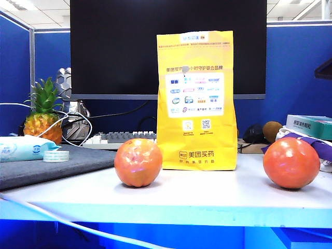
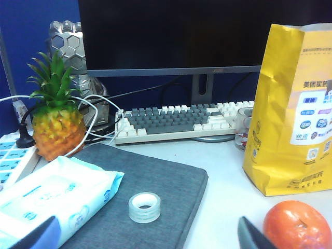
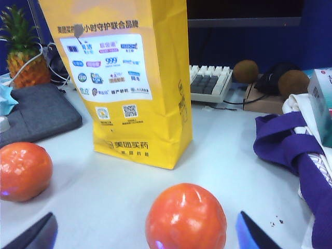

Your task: Pick up the orange and throw it into the yellow paper bag.

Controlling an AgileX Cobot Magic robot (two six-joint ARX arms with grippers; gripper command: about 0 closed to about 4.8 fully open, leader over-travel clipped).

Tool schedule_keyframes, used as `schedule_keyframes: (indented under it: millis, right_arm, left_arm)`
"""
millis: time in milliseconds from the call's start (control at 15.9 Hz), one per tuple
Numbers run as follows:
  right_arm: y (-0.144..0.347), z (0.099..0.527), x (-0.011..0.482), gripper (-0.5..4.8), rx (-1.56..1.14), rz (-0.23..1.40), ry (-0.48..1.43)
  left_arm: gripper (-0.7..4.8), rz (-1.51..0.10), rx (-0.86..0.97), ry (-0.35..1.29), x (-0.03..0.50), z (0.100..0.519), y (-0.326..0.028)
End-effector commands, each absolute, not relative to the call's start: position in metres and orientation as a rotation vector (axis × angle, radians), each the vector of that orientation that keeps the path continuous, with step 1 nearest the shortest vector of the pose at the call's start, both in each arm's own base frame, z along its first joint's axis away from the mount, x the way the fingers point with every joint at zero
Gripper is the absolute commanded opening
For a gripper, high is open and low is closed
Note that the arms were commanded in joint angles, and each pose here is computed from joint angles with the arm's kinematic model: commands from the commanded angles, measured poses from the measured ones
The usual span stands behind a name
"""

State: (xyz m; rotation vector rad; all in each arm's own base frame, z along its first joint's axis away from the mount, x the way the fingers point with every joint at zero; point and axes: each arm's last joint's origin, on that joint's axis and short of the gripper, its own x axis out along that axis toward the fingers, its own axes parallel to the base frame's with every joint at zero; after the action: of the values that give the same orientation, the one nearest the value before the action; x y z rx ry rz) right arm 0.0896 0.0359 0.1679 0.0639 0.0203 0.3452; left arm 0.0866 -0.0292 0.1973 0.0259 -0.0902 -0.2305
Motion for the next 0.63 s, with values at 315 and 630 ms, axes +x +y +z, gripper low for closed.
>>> schedule_keyframes:
  millis: [315, 630]
  right_arm:
    - [0.036, 0.172, 0.089, 4.79, 0.084, 0.350, -0.013]
    - [0.035, 0.184, 0.088, 4.79, 0.112, 0.353, -0.137]
  left_arm:
    - [4.79, -0.230, 0.027, -0.071, 0.087, 0.196, -0.029]
    - [4.79, -0.427, -0.126, -0.099, 0.082, 0.210, -0.033]
